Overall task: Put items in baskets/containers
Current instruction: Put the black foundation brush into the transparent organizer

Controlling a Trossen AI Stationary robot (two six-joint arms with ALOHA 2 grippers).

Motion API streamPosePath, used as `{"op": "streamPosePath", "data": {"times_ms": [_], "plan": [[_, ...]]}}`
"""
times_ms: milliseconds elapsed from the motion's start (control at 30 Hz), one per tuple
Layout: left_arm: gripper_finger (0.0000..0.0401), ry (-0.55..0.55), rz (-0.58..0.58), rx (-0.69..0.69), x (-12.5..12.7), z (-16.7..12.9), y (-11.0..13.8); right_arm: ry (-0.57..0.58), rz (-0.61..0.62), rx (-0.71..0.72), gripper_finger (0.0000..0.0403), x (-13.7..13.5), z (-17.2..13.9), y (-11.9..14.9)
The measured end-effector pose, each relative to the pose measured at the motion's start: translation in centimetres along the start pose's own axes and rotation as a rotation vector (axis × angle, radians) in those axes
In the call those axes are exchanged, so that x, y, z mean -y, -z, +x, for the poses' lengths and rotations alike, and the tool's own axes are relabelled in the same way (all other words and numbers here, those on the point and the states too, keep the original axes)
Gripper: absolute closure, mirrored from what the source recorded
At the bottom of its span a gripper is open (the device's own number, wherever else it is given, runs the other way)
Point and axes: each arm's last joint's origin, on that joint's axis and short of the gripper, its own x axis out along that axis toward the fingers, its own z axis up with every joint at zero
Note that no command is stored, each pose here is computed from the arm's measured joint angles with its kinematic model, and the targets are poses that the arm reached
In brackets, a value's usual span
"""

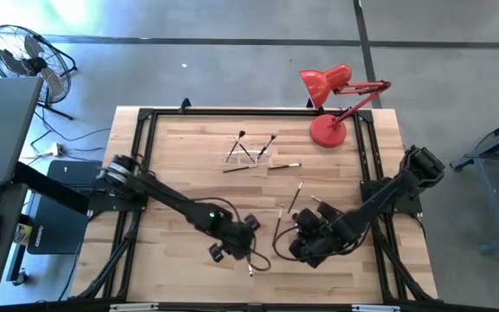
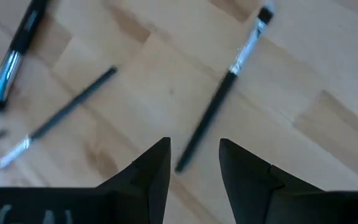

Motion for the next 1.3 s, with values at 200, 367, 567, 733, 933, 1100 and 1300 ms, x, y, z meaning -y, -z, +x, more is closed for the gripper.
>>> {"op": "streamPosePath", "data": {"times_ms": [200,367,567,733,933,1100,1300], "plan": [[0.0268,0.059,0.063,-0.094,-0.6,2.4,-0.9,-0.005,-0.016,0.02,0.0397,-0.2,-0.3,0.5],[0.0268,0.123,0.121,-0.178,-0.3,3.4,-0.5,-0.008,-0.018,0.019,0.04,-0.2,-0.3,0.6],[0.0268,0.081,0.107,-0.195,-0.4,3.5,-0.6,-0.002,-0.018,0.035,0.0398,-0.2,-0.3,0.5],[0.0305,0.038,-0.148,-0.23,-0.9,4.0,0.0,0.004,-0.021,0.059,0.0397,-0.2,-0.3,0.4],[0.0386,0.115,-0.426,-0.269,-1.6,4.9,1.5,0.006,-0.015,0.105,0.0401,-0.2,-0.3,0.3],[0.0383,0.118,-0.517,-0.294,-1.5,5.7,2.0,-0.025,-0.023,0.134,0.039,-0.6,-0.4,0.1],[0.0391,0.102,-0.617,-0.279,-1.8,5.8,2.1,-0.168,-0.219,0.089,0.0362,-2.1,-0.4,0.0]]}}
